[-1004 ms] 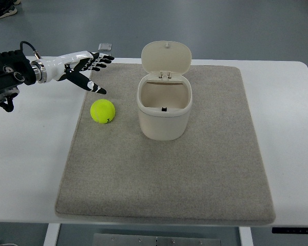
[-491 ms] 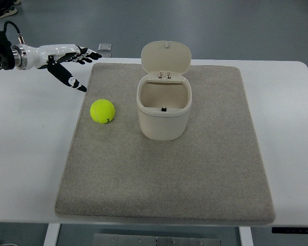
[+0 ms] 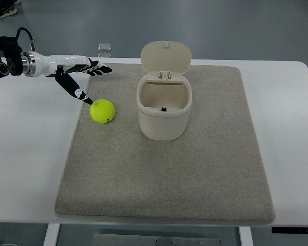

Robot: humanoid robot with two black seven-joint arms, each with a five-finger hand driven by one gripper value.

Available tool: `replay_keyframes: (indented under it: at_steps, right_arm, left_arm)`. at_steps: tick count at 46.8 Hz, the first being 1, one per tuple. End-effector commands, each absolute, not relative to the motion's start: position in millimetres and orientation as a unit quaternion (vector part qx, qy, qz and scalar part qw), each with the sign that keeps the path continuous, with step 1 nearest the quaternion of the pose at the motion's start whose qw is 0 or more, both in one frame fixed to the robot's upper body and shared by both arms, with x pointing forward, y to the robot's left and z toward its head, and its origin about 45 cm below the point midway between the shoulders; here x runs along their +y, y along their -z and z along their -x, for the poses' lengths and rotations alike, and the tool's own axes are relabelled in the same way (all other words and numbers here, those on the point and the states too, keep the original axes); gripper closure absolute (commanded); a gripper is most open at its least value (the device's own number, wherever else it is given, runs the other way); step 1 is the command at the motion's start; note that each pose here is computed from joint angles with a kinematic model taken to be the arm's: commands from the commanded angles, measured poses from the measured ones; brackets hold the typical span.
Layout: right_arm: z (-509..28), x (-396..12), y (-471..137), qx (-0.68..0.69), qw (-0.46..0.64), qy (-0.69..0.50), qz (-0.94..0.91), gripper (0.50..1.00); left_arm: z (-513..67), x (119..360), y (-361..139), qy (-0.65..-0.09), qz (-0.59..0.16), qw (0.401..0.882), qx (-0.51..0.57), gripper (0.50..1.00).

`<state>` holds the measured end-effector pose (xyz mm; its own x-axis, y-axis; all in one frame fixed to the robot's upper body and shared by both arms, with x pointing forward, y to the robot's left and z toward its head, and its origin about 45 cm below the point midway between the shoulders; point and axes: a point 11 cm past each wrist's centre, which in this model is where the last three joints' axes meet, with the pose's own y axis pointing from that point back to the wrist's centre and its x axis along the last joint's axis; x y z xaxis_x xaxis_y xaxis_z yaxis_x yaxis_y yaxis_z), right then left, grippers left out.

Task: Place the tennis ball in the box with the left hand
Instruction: 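Lower the left hand around the tennis ball and position fingers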

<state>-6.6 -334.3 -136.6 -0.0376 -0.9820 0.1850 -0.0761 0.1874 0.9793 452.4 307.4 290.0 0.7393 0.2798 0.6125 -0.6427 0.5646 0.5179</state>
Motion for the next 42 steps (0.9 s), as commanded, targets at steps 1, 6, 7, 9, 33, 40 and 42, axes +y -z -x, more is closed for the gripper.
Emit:
replay_keyframes:
  at_steps: [1, 6, 7, 9, 33, 40, 42]
  right_arm:
    - [7, -334, 137, -0.572, 0.517, 0.438, -0.463, 0.599]
    - [7, -334, 137, -0.571, 0.517, 0.438, -0.463, 0.599]
    - [7, -334, 137, -0.571, 0.517, 0.438, -0.463, 0.599]
    - [7, -334, 137, -0.571, 0.517, 0.438, -0.463, 0.599]
    - [7, -334, 137, -0.571, 0.517, 0.438, -0.463, 0.597]
    - [7, -334, 137, -0.572, 0.517, 0.438, -0.463, 0.599]
    - [7, -334, 137, -0.571, 0.517, 0.438, -0.463, 0.599]
  left_arm:
    - [-449, 308, -285, -0.258, -0.391, 0.85, -0.243, 0.516]
    - [-445, 305, -282, -0.241, -0.397, 0.85, -0.249, 0.516]
    - [-444, 304, -282, -0.24, -0.397, 0.85, -0.249, 0.516]
    - [-443, 304, -281, -0.238, -0.396, 0.851, -0.248, 0.516]
    - [-432, 300, -271, -0.199, -0.417, 0.847, -0.264, 0.516]
    - [-434, 299, -269, -0.194, -0.424, 0.841, -0.274, 0.516]
    - [-434, 299, -268, -0.19, -0.427, 0.839, -0.278, 0.516]
